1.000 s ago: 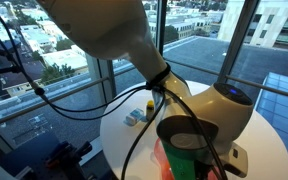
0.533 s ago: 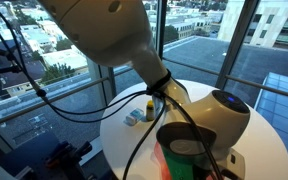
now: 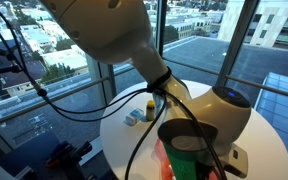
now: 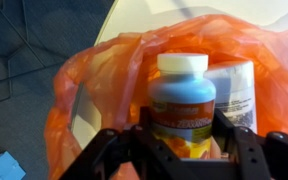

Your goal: Remove one white bottle from the plastic bag and put it on the table.

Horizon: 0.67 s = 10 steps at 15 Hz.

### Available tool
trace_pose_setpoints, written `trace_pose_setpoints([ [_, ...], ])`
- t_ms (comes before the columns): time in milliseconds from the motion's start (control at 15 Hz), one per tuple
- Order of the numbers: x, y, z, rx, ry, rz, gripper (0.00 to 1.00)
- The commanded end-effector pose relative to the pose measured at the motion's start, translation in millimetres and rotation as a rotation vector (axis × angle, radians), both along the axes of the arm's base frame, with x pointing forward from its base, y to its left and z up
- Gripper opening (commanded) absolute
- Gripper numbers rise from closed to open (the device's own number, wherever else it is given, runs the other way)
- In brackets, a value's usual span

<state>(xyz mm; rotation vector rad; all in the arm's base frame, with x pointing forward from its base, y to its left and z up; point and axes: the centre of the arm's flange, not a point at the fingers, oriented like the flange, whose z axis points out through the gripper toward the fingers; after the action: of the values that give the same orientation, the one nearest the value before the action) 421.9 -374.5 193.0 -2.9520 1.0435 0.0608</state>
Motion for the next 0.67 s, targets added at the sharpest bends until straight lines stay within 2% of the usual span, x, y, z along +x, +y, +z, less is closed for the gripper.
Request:
trace_pose_setpoints([
  [0, 4.7, 15.9, 31.4, -0.013, -0.039, -0.011, 0.36],
  [333, 14.1, 39.8, 50.8, 0.003, -0.043, -0.005, 0.36],
  [600, 16.0, 70.5, 51.8, 0.022, 0.005, 0.007, 0.36],
])
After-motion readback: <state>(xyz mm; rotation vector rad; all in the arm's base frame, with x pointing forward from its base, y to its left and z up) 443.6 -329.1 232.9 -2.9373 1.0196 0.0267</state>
